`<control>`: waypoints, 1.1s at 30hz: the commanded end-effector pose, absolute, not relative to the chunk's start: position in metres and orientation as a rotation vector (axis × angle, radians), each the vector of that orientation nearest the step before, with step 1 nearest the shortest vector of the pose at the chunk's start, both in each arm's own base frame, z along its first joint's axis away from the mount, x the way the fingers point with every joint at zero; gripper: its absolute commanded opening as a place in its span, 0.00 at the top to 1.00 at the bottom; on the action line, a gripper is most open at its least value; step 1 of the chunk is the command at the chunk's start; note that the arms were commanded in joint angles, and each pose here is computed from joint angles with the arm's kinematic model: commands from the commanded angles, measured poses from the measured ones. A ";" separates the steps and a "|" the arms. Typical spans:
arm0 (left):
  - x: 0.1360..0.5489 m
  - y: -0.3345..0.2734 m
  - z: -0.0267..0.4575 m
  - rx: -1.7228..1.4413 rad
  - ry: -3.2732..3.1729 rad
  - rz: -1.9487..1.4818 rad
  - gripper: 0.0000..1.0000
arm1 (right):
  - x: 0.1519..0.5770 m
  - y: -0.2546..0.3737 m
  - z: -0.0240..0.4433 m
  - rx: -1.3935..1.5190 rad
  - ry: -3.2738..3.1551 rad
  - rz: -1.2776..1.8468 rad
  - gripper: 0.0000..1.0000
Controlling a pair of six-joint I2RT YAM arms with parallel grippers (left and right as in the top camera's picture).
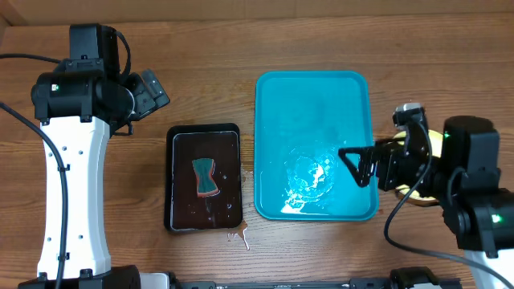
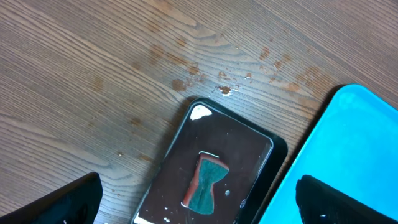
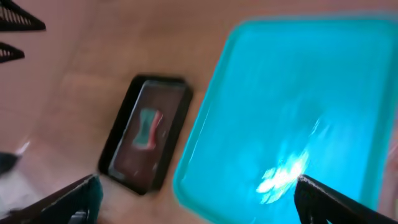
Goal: Clean dirty plates on tray and stack at the side
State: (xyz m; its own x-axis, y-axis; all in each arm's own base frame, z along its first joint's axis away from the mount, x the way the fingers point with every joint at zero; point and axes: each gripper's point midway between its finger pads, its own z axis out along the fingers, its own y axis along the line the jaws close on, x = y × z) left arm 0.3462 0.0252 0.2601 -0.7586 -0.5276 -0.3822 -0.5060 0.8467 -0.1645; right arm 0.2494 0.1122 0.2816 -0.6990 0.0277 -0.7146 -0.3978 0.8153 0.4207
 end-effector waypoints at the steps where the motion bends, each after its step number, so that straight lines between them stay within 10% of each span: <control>1: 0.348 0.029 0.258 -0.750 2.612 -0.045 0.00 | 0.255 0.097 0.312 -0.372 2.061 0.518 0.00; 33: 0.347 0.029 0.258 -0.750 2.613 -0.044 0.00 | 0.237 0.045 0.188 -0.198 1.571 0.186 0.00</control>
State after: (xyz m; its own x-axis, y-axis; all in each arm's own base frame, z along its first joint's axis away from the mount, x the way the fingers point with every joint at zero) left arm 0.3463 0.0252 0.2602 -0.7586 -0.5273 -0.3827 -0.5058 0.8469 -0.1643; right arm 0.2328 0.0473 0.1959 -0.0302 -0.0104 -0.9995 -0.2572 0.9664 -0.0023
